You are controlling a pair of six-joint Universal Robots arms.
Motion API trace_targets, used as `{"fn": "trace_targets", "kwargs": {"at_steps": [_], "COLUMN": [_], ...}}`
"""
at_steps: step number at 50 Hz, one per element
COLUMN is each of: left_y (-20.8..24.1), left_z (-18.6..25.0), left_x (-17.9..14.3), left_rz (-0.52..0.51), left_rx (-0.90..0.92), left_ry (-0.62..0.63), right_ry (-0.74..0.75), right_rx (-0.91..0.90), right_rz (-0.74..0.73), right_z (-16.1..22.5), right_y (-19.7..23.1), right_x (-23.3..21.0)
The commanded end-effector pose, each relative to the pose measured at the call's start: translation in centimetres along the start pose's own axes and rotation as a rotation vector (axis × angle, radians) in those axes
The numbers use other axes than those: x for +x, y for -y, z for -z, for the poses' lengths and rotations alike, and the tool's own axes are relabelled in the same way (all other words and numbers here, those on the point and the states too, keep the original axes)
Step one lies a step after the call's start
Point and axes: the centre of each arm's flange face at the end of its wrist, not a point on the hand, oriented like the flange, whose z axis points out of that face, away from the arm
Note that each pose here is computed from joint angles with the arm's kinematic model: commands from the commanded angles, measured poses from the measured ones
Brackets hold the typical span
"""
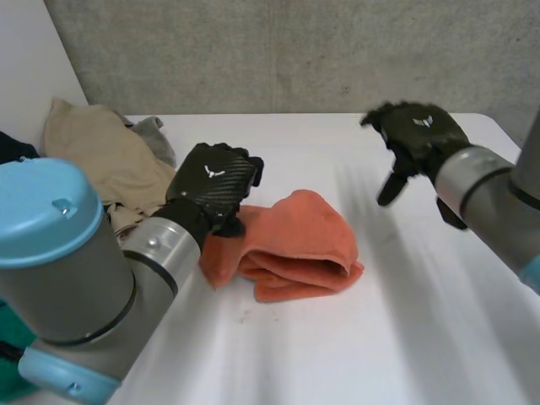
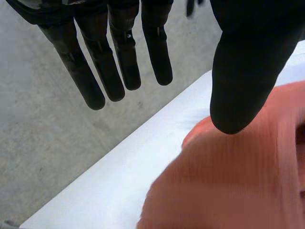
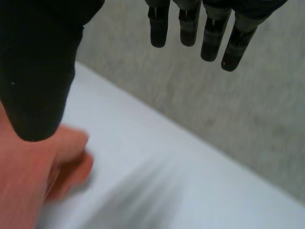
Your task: Fold the laundry.
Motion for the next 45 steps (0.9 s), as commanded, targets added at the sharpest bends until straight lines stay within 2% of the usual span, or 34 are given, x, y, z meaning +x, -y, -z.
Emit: {"fn": "trace_targets", "kwargs": {"at_steps": [1,8,15,19,26,33,40,45], "left_y": [-0.2,-2.2,-5.1,-5.6,-6.3,-5.4,-0.4,1.7], "left_z": [0.9,-0.6,-1.8,-2.3,-3.9,-4.6,-4.0,-3.7], "left_x": [2.4,3.4,4.7,5.0,4.9,3.8,1.7,-1.2], "left_rz": [-0.009,-0.043,-0.192,-0.234,-0.243,-0.237,-0.225,-0.215], "left_rx": [0.001,-0.052,-0.112,-0.114,-0.088,-0.051,0.069,0.105], "left_ry": [-0.067,-0.093,-0.130,-0.132,-0.085,-0.046,0.022,0.092], "right_ry": [0.010,0.016,0.012,0.009,0.009,-0.004,-0.012,0.054], "right_rx": [-0.320,-0.404,-0.391,-0.389,-0.386,-0.350,-0.319,-0.310], "right_rz": [-0.067,-0.086,-0.097,-0.111,-0.119,-0.128,-0.211,-0.251], "right_z": [2.5,3.9,4.0,3.8,2.6,1.8,0.0,-1.6], "right_y": [-4.9,-7.5,-9.4,-9.7,-10.8,-10.1,-9.4,-9.3], "right_x": [0.9,0.3,-0.2,-0.3,-0.4,-0.2,0.0,-2.5]}}
